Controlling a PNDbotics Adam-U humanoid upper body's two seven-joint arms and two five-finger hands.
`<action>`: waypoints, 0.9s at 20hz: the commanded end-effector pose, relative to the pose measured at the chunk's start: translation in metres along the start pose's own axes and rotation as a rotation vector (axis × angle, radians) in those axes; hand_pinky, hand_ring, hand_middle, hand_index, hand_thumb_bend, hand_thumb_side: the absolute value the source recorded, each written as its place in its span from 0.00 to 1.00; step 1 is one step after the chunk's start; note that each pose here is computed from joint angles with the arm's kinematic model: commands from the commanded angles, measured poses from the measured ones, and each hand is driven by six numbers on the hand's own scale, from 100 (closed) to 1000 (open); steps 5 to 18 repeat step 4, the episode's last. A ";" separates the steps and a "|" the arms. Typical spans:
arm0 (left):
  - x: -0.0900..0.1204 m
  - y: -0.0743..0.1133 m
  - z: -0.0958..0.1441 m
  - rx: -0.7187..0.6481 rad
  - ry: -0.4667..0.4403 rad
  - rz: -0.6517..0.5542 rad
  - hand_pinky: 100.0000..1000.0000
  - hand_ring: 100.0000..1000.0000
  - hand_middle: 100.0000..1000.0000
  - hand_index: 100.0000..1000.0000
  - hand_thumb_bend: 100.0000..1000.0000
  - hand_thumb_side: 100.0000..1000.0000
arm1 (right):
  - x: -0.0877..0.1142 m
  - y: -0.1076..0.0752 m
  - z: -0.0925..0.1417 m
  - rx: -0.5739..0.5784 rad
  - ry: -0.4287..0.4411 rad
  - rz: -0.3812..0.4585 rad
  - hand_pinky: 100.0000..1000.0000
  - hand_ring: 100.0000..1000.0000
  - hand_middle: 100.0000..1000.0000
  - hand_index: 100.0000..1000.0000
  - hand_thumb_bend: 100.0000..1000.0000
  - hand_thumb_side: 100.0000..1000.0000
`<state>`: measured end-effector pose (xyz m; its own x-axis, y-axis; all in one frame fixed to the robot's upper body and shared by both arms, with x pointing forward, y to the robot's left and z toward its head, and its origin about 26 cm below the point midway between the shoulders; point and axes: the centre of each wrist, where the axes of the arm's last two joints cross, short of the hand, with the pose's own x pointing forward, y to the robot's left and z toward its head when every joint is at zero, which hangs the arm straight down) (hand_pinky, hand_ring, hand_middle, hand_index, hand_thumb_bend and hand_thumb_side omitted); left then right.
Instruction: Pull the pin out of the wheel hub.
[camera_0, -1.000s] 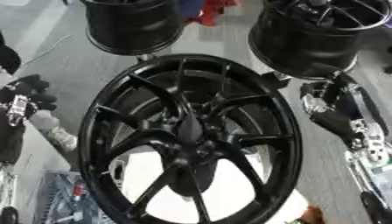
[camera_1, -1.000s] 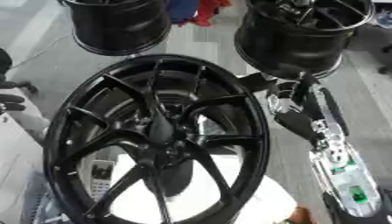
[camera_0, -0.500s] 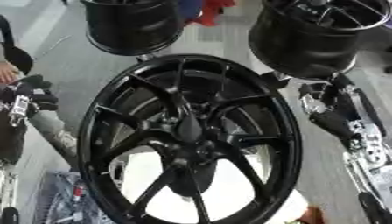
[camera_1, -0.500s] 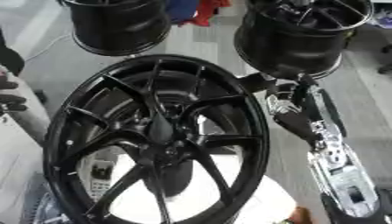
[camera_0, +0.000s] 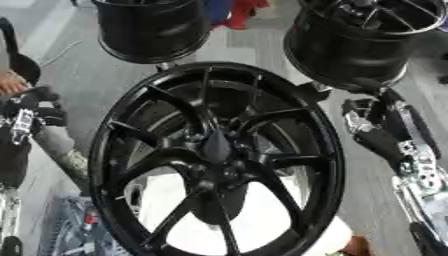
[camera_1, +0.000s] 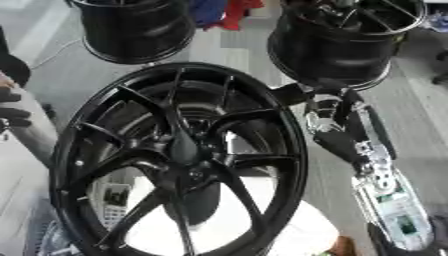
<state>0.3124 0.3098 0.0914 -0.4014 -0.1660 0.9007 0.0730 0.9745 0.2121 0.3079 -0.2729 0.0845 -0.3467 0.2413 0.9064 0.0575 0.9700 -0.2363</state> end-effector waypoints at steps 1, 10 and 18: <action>0.004 0.001 -0.003 -0.007 -0.015 -0.012 0.58 0.59 0.66 0.78 0.00 0.66 | 0.003 -0.009 -0.002 -0.022 -0.015 0.021 0.62 0.62 0.70 0.81 0.05 0.08; 0.004 0.001 -0.003 -0.009 -0.016 -0.013 0.58 0.59 0.66 0.78 0.00 0.66 | 0.001 -0.010 0.000 -0.024 -0.004 0.021 0.62 0.62 0.70 0.81 0.06 0.08; 0.004 0.001 -0.003 -0.009 -0.016 -0.013 0.58 0.59 0.66 0.78 0.00 0.66 | 0.001 -0.010 0.000 -0.024 -0.004 0.021 0.62 0.62 0.70 0.81 0.06 0.08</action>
